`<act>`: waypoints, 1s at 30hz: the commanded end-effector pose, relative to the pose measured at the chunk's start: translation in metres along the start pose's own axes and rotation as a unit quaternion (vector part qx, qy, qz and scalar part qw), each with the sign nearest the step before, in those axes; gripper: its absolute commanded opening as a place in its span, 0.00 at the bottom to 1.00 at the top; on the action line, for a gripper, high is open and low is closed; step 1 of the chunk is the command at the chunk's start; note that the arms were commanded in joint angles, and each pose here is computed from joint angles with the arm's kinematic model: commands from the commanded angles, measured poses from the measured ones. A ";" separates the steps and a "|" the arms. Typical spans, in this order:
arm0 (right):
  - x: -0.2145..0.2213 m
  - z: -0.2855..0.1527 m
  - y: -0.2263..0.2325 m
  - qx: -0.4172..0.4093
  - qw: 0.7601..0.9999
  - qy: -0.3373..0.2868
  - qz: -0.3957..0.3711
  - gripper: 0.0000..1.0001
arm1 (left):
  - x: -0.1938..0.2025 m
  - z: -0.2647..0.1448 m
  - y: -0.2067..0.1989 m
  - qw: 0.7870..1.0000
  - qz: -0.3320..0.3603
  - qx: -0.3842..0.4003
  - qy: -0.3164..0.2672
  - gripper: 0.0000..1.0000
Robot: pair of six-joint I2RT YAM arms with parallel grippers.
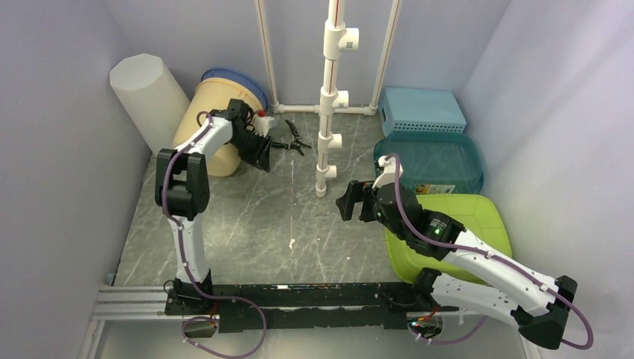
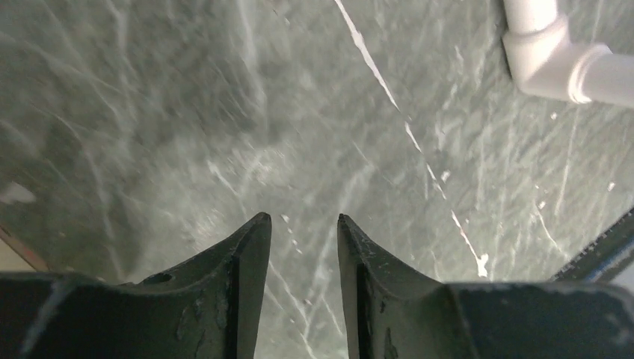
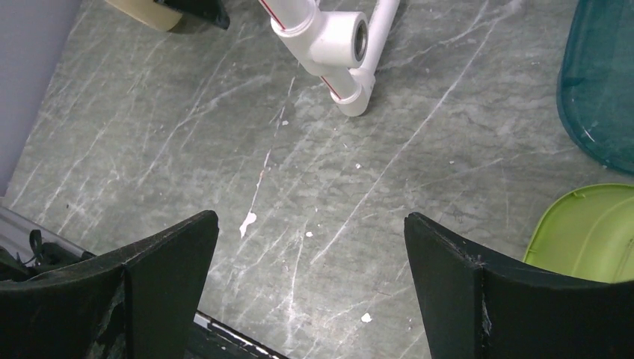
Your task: Turn the large container upside down
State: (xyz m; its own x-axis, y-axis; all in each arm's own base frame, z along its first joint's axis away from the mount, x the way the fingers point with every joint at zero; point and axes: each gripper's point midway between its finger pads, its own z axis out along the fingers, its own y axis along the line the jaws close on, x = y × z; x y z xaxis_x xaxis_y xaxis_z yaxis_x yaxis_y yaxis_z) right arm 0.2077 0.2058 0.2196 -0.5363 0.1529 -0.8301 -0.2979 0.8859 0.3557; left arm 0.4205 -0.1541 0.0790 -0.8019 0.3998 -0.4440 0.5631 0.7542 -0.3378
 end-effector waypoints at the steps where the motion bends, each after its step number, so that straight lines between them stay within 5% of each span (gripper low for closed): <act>1: -0.020 -0.007 0.008 -0.014 1.000 -0.023 0.002 1.00 | -0.049 -0.071 -0.043 0.992 0.066 -0.010 -0.108 0.46; 8: -0.017 -0.009 0.006 -0.017 0.999 -0.024 0.014 1.00 | -0.115 -0.142 -0.072 0.966 0.115 -0.030 -0.229 0.68; 14: -0.011 -0.007 0.004 -0.017 1.000 -0.017 0.015 1.00 | -0.174 -0.195 -0.016 0.916 0.068 -0.188 -0.347 0.91; 20: -0.004 -0.003 0.007 -0.022 1.000 -0.004 0.014 1.00 | -0.231 -0.225 0.064 0.861 -0.018 -0.255 -0.439 0.95; 23: 0.001 0.000 0.009 -0.026 1.000 0.005 0.016 1.00 | -0.249 -0.223 0.109 0.852 -0.058 -0.242 -0.461 0.95; 30: 0.013 0.007 0.010 -0.026 0.999 0.028 0.011 1.00 | -0.270 -0.190 0.147 0.854 -0.075 -0.153 -0.491 0.95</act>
State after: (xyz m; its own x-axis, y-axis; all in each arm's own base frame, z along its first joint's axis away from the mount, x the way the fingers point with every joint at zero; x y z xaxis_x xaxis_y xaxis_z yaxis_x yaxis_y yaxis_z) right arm 0.2010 0.2122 0.2065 -0.5845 0.1328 -0.8005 -0.3136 0.8728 0.3739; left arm 0.6755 -0.0399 0.2811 -0.2797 -0.1219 -0.9523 0.1855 0.9664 -0.1782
